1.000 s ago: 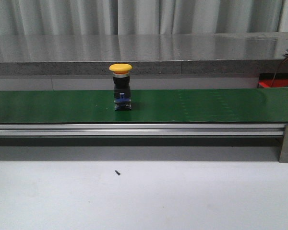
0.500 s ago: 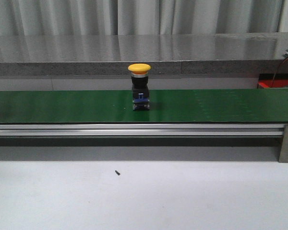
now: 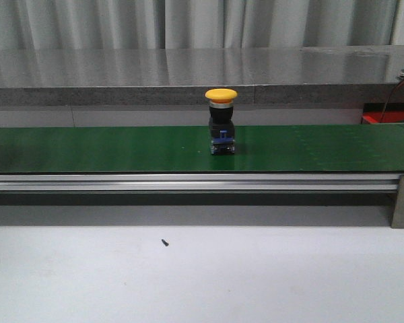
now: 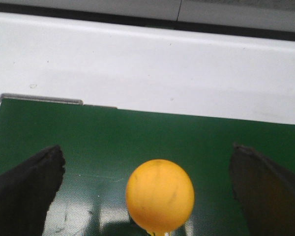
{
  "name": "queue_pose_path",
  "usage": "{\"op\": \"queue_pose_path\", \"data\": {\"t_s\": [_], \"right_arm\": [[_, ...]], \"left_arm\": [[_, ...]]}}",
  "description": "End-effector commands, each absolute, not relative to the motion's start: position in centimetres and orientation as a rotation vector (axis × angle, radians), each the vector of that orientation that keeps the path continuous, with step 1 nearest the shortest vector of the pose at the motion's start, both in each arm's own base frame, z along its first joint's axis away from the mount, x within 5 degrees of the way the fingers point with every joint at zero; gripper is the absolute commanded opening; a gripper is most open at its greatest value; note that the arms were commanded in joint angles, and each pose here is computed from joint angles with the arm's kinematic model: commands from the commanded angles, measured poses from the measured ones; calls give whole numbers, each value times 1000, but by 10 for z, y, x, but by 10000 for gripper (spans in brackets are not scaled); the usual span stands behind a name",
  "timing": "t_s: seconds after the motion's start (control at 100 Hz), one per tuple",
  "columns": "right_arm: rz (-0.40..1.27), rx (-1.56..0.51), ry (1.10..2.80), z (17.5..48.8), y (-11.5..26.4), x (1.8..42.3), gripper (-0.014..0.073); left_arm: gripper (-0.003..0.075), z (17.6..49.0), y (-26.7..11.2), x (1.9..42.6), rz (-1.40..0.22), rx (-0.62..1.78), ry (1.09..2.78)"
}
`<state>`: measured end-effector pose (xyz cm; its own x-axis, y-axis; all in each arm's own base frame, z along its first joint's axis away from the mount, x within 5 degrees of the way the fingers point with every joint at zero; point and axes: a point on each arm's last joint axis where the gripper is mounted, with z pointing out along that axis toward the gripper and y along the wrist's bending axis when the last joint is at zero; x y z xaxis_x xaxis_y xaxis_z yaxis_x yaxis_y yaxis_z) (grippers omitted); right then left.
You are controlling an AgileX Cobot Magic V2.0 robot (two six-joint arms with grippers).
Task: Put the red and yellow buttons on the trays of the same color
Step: 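Carry the second yellow button onto the belt and release it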
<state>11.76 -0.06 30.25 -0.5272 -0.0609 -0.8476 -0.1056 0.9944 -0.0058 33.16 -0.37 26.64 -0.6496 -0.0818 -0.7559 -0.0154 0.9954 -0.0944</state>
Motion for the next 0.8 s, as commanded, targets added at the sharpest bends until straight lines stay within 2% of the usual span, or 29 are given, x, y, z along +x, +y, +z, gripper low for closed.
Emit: {"op": "queue_pose_path", "data": {"t_s": [0.0, 0.3, 0.56, 0.68, 0.79], "right_arm": [[50, -94, 2050, 315, -1, 120, -96], [50, -94, 2050, 315, -1, 120, -96], [50, -94, 2050, 315, -1, 120, -96], [48, -94, 2048, 315, -1, 120, -96], [43, -92, 2042, 315, -2, 120, -96]], "left_arm": [[671, 307, -7, 321, -115, -68, 2118], [671, 362, -15, 260, -150, -23, 1951], [667, 368, -30, 178, -224, 64, 1780], [606, 358, -30, 145, -249, 89, 1733], [489, 344, -26, 121, -252, 90, 1704]]}}
